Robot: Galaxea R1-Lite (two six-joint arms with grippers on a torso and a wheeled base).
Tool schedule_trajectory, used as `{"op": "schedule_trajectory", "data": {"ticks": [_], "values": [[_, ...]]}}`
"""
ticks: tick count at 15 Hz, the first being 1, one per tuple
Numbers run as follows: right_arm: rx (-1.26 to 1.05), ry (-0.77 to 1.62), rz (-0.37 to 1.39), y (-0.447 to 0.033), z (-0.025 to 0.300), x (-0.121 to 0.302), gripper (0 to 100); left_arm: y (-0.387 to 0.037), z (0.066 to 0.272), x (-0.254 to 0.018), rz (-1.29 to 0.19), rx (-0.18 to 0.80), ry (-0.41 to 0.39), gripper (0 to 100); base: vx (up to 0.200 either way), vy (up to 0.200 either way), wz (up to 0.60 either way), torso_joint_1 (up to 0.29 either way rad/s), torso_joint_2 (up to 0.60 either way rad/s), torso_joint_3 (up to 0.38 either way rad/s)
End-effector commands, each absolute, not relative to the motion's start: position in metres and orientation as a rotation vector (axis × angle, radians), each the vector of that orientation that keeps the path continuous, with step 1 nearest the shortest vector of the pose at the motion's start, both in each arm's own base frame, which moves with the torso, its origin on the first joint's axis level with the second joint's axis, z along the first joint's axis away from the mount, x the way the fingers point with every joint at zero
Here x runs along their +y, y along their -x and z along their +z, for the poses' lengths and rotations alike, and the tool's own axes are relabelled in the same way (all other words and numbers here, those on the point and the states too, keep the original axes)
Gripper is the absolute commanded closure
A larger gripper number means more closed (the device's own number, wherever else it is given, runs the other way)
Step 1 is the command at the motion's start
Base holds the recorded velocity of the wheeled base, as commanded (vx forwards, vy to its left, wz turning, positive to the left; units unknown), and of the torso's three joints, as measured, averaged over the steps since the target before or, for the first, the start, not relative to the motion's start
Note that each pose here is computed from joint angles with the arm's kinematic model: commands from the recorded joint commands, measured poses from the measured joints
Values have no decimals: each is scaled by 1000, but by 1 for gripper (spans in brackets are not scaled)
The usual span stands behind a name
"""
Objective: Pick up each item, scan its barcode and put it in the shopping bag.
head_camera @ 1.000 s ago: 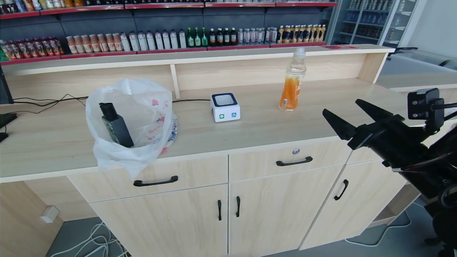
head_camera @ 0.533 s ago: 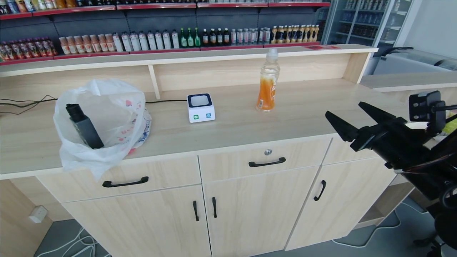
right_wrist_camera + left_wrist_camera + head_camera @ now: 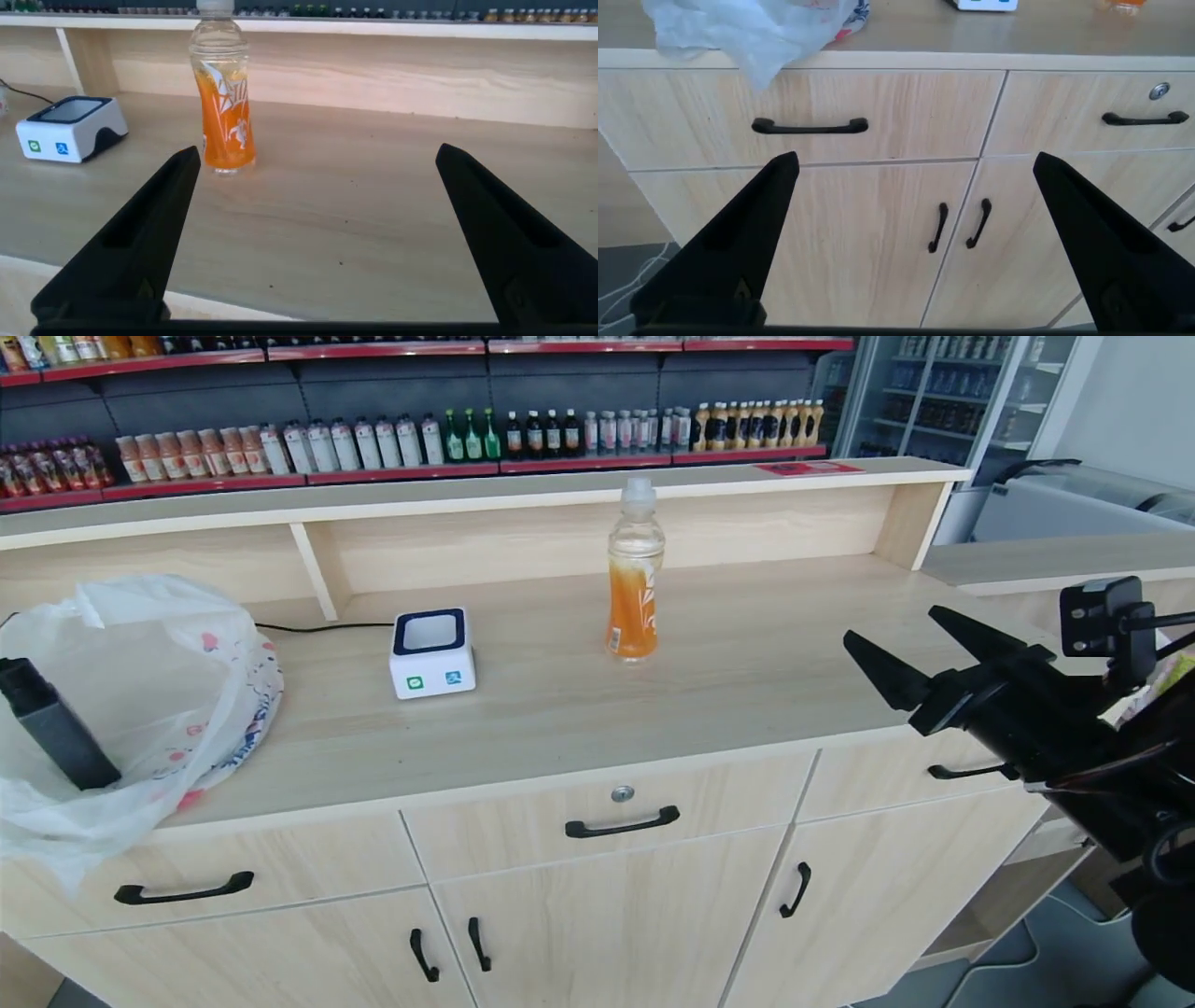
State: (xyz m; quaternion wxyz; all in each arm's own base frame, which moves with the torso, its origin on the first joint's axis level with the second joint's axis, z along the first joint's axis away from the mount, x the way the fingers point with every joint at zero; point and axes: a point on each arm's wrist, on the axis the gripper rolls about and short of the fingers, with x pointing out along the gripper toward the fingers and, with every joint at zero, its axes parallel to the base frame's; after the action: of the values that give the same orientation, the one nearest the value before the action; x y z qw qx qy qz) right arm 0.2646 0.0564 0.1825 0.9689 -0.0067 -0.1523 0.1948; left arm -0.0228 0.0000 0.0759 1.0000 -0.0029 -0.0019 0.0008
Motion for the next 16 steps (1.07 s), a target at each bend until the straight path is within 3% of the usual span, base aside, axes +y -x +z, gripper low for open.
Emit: {"op": "schedule_trajectory", "data": {"ticks": [1, 3, 10, 13, 16], "values": [[-302, 13, 400, -265, 181, 58, 0, 23, 76, 0, 3, -3, 6, 0, 0, 0, 0, 0, 0, 0], [-299, 10, 417, -266, 180, 63, 0, 23, 76, 0, 3, -3, 6, 0, 0, 0, 0, 0, 0, 0], [-298, 8, 432, -276, 177, 70, 0, 23, 76, 0, 3, -3, 5, 0, 0, 0, 600, 3, 4, 4], [-301, 8, 432, -280, 177, 71, 0, 23, 76, 0, 3, -3, 3, 0, 0, 0, 0, 0, 0, 0], [-298, 8, 437, -281, 176, 73, 0, 23, 76, 0, 3, -3, 3, 0, 200, 0, 0, -1, 2, 6]]}}
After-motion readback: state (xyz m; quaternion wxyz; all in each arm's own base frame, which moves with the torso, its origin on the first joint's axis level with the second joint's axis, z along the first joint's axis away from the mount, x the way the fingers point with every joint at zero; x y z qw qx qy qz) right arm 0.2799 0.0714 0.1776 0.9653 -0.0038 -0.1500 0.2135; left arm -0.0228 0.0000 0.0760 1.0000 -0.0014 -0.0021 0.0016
